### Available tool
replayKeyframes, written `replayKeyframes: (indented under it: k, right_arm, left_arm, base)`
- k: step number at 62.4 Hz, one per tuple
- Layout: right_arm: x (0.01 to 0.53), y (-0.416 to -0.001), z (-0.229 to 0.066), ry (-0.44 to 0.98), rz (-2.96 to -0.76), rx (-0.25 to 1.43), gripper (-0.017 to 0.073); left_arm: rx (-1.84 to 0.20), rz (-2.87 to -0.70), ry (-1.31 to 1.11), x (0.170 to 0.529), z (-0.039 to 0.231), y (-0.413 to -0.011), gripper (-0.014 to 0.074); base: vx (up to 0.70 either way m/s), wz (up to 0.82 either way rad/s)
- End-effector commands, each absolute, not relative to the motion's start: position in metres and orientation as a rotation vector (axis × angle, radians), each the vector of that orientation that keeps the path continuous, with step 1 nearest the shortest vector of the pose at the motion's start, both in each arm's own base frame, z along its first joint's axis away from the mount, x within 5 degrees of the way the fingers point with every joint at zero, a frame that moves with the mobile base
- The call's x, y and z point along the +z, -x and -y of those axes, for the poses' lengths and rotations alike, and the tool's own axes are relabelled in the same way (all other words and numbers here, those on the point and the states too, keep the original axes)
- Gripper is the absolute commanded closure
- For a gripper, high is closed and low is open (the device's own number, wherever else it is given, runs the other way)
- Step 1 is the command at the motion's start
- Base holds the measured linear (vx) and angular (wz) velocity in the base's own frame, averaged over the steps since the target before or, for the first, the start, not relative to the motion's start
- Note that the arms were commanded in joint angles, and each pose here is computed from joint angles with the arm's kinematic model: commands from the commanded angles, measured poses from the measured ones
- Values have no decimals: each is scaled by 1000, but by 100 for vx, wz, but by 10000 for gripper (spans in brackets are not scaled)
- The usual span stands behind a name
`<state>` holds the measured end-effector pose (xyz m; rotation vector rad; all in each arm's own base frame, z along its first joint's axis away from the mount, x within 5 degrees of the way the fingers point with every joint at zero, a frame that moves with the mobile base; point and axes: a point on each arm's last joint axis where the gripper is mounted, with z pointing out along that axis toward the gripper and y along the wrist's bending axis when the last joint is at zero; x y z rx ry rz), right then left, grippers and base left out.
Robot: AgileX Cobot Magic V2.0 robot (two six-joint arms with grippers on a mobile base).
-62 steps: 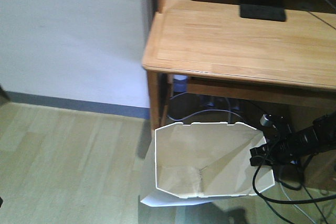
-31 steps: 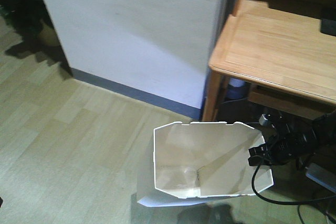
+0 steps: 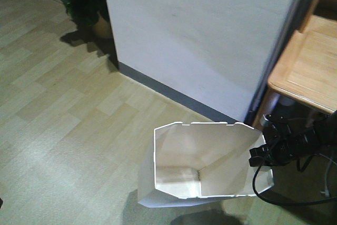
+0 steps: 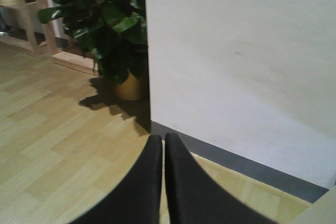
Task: Move trash bin to bedside with robot
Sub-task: 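Drive backward and turn away from the desk holding the bin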
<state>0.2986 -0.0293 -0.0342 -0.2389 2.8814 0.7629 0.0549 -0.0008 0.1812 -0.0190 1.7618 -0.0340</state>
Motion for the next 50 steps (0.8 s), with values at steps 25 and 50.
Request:
replayKeyframes:
  k: [25,50]
  right_arm:
    - [0,-310,16,244,-2710,1032,564]
    - [0,-310,16,244,-2709,1037,564]
  left_arm:
    - [-45,-1697,20,182,1,-55,599]
    - [-45,-1697,20,182,1,-55,599]
  base:
    - [10,40]
    - [12,46]
